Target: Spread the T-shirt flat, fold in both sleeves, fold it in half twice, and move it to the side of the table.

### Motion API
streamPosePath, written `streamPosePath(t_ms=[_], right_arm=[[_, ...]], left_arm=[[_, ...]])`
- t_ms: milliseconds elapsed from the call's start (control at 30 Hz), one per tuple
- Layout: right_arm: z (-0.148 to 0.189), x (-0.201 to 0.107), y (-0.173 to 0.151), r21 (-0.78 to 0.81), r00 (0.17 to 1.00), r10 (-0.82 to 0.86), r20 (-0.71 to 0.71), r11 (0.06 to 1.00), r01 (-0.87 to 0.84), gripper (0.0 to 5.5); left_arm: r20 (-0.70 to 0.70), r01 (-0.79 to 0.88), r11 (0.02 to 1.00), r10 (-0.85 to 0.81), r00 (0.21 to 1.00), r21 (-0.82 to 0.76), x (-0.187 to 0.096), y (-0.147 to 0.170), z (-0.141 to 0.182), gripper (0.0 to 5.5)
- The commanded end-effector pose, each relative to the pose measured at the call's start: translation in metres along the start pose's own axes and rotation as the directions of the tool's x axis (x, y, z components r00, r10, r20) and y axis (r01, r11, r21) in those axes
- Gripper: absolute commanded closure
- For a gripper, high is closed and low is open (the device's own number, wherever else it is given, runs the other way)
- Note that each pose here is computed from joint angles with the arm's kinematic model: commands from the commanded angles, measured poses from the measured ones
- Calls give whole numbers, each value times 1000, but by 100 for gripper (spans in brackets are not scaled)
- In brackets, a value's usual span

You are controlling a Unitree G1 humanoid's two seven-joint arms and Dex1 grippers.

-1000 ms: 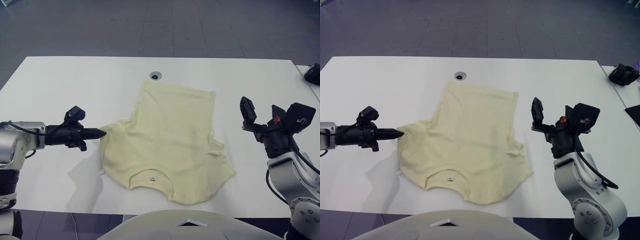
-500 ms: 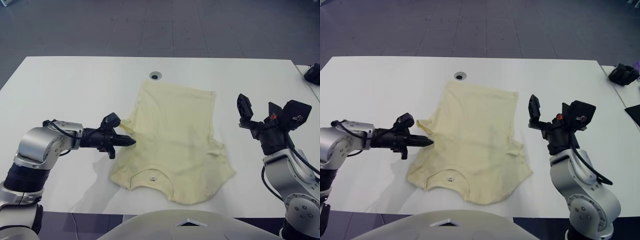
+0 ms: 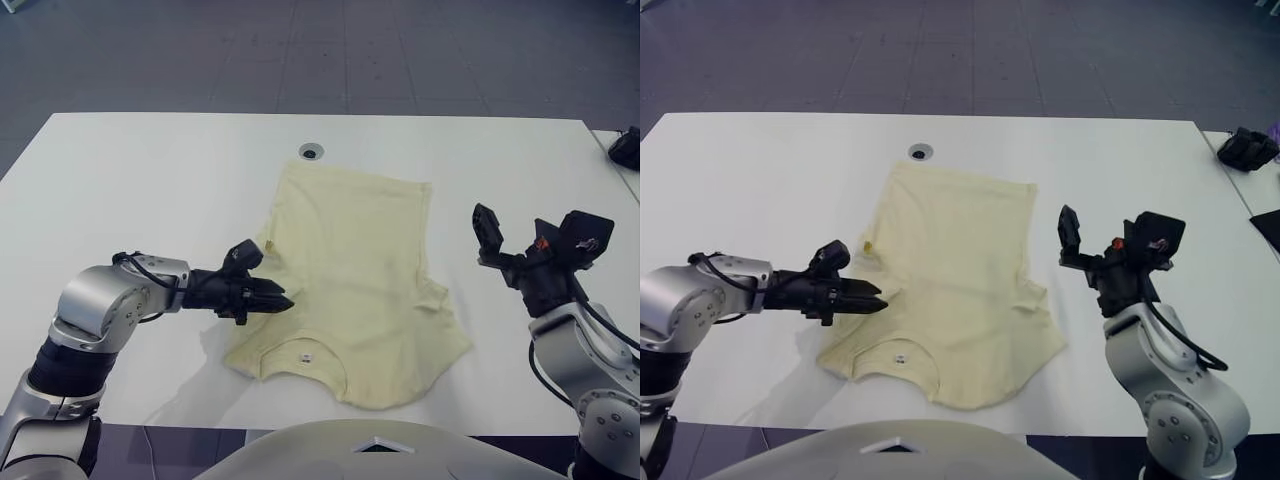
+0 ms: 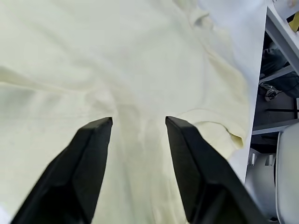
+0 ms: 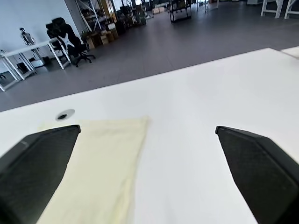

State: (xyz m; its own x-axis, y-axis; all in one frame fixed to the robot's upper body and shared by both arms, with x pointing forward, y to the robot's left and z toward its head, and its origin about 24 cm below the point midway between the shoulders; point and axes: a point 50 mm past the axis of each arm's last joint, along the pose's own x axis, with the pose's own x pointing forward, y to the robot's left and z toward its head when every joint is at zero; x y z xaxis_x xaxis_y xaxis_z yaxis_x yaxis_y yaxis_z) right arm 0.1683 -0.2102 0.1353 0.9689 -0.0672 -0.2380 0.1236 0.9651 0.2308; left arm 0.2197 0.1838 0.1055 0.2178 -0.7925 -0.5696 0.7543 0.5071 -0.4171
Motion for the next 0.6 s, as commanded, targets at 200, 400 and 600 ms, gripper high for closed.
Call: streamPosePath(t_ms=[200,400,600], right_arm=[[-32,-45,-10,-39,939,37,-341,998,-54,10],[-53,-62,-16,34,845,56,-531,998,-44,10],[-68,-64,-12,115,808,87,-583,993,-24,75]], left_arm=[[386,-517,816,578,719,-260,-55,26,17,170],[380,-607,726,687,619,-324,-62,24,14,73],[369,-609,732,681,632,-306,-58,24,18,10]])
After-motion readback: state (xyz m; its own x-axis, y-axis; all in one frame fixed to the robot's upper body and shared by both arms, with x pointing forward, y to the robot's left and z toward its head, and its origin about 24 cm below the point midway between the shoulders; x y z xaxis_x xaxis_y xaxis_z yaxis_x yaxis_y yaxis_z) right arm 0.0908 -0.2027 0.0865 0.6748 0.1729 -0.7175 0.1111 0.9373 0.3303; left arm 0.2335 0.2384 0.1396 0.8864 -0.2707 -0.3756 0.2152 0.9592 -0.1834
